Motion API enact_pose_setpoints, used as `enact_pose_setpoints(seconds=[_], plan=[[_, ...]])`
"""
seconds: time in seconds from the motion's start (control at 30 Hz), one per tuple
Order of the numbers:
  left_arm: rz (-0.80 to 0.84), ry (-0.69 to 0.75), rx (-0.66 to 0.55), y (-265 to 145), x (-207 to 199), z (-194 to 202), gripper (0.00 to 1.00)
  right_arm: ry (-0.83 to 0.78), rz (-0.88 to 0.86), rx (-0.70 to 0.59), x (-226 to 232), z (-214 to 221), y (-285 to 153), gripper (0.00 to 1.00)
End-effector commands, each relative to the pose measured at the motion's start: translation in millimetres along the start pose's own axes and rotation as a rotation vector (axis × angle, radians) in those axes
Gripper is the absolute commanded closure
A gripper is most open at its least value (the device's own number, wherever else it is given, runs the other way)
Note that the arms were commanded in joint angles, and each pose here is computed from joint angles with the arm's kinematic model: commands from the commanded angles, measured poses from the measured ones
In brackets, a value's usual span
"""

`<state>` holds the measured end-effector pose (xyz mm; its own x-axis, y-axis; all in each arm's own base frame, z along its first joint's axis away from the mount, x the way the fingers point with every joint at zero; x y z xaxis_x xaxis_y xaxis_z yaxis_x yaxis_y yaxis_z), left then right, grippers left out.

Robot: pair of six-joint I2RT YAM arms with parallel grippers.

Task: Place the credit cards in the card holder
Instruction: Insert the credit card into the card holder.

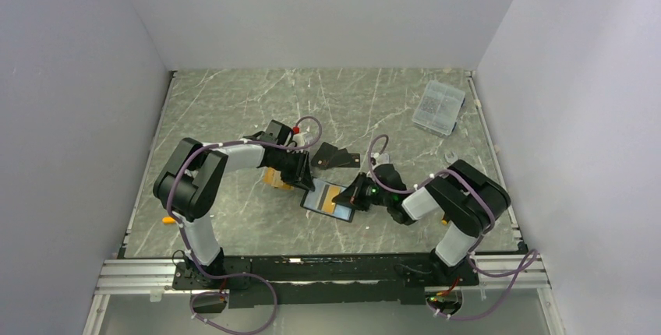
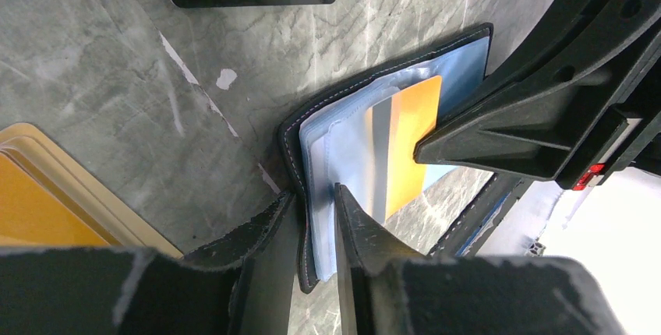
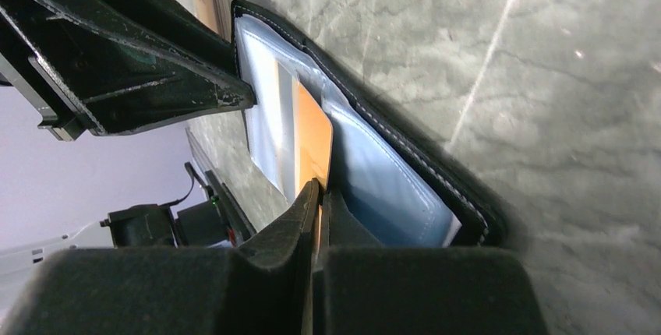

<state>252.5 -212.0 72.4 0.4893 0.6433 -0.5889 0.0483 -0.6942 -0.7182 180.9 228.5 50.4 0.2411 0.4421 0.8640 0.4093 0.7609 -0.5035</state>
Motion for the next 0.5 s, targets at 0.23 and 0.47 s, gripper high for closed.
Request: enact_pose_setpoints(seconds=[0.23,0.47], plan=[[0.007,0.008,0.044,4.7,-2.4,7.7,0.66,0.014,0.134,0.028,-22.0,1.6,16.0,1.0],[0.065,0.004,0.024,1.4,-10.9,5.7,0.61,-0.022,0.178,0.024,-18.0,7.5,19.2,0.93]])
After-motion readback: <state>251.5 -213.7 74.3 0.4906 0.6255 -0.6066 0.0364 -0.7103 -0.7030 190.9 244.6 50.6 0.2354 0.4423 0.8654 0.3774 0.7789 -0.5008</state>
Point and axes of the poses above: each gripper's point midway between its finger pads, its own y axis out along the fingers, its own x axis along the line the jaws close on, z = x × y, the point moved 7 cm from there along -y, back along the fingers, and after that the axes turned 11 degrees about y, right-handed, at the moved point
